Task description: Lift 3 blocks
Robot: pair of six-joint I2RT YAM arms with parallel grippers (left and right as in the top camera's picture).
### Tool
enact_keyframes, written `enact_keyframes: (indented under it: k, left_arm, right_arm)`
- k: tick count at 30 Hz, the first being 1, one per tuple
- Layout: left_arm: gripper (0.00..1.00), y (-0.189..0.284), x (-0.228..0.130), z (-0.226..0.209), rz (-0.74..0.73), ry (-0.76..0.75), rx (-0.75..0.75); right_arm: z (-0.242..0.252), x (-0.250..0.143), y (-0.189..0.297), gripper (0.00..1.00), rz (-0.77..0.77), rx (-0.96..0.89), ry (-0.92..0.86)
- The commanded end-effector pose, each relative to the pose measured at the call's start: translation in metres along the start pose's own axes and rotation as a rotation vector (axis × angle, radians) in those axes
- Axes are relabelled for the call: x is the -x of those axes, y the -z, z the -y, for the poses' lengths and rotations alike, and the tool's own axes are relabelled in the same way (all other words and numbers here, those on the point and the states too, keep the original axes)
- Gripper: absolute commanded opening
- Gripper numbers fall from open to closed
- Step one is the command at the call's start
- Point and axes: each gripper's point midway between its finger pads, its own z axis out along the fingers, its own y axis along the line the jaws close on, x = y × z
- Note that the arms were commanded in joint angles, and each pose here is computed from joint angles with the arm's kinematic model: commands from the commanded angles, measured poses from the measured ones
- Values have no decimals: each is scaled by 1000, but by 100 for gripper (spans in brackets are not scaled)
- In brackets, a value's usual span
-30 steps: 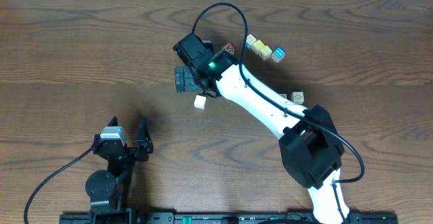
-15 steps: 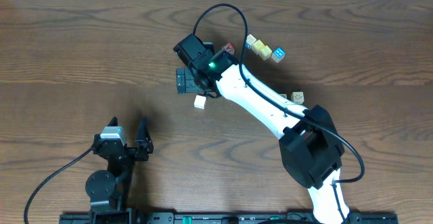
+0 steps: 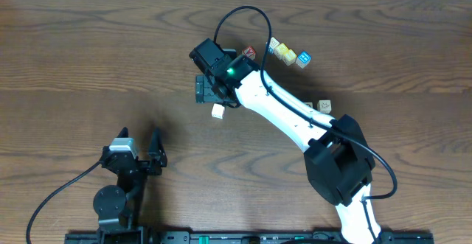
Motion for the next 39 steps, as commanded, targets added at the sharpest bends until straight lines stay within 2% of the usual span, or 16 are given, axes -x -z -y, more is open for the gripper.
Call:
enact_keyframes:
  k: [1,10,18,23,39]
  left_arm:
    - [75,-1,-16,0,-50,14,-11]
    - [75,-1,-16,0,-50,14,-11]
    - [75,-1,-16,0,-50,14,-11]
    - [75,-1,-16,0,-50,14,-11]
    - [75,-1,-16,0,-50,14,-11]
  right_arm:
    - [2,-3,-13,91,5,-39,-58]
    - [-5,-25,-47,90,-44,-60,-61]
    - [-18,-44,-47,85,-58,-66,-15]
    - [-9,-43,-47,77,-40,-110,-62]
    - [0,-38,-59,73,-2,-161,-89]
